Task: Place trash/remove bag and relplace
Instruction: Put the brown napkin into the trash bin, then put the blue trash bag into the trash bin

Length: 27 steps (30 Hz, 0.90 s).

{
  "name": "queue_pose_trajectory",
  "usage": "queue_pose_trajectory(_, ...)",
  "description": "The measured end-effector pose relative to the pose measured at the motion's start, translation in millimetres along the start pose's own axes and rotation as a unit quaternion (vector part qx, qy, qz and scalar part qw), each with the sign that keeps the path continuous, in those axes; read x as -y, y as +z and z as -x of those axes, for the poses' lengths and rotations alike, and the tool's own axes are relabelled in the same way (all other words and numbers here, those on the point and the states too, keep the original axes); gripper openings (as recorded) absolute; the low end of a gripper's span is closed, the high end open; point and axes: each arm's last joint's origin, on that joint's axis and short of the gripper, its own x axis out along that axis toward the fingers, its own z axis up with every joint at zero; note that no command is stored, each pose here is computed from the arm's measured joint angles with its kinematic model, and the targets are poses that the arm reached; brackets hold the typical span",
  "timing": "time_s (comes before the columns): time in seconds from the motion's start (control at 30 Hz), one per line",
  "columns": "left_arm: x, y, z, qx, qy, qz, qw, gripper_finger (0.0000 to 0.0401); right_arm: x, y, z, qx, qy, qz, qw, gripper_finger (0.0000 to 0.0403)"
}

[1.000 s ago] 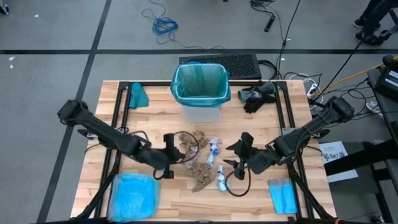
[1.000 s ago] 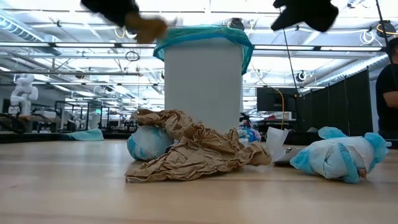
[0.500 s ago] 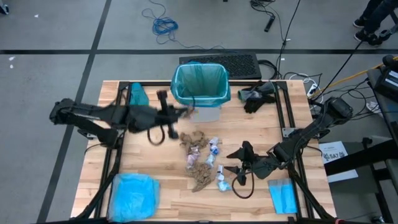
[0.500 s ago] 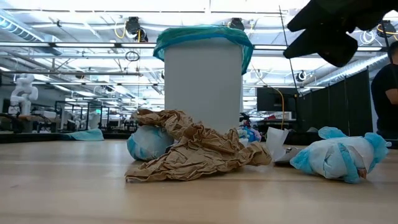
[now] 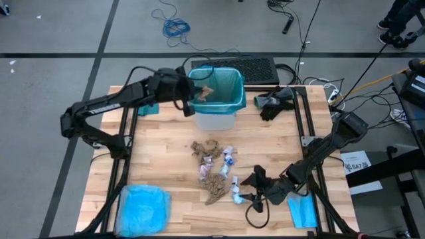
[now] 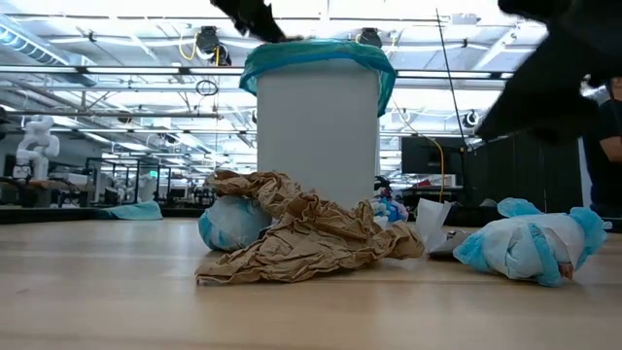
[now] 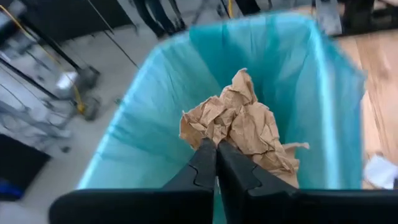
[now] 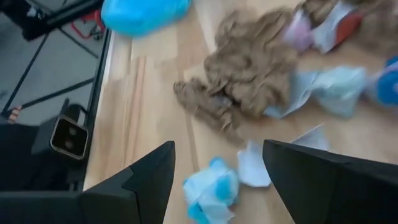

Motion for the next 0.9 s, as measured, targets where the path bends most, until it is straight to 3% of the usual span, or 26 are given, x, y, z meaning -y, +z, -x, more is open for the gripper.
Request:
queue_pose_trajectory(0.23,-0.3,0.0,-1.2,0.021,-0.047,0.000,0.999,0.0117,-0.2,-19.4,-21.0,-0.035,0.022,0.009,0.999,0.0235)
queue_pose_trajectory(0.43,-1.2,12.0,15.0,0.057,-0.043,0.005,0.997,0.0198,0.7,-37.1,-38.2,-0.066,0.046,-0.001,0.997,0.0235)
queue_pose_trajectory(0.67,-0.7,37.3,55.3,0.096,-0.054,0.032,0.993,0.0227,6.0,-42.5,-47.5,-0.079,0.036,-0.041,0.995,0.0230)
queue_pose_trajectory(0.77,5.6,44.1,72.1,0.098,-0.073,0.048,0.991,0.0228,7.7,-42.4,-47.9,-0.077,0.025,-0.042,0.996,0.0192)
queue_pose_trajectory(0.9,21.2,41.4,89.7,0.075,-0.113,0.056,0.989,0.0228,9.2,-42.1,-48.2,-0.072,0.018,-0.036,0.997,0.0077)
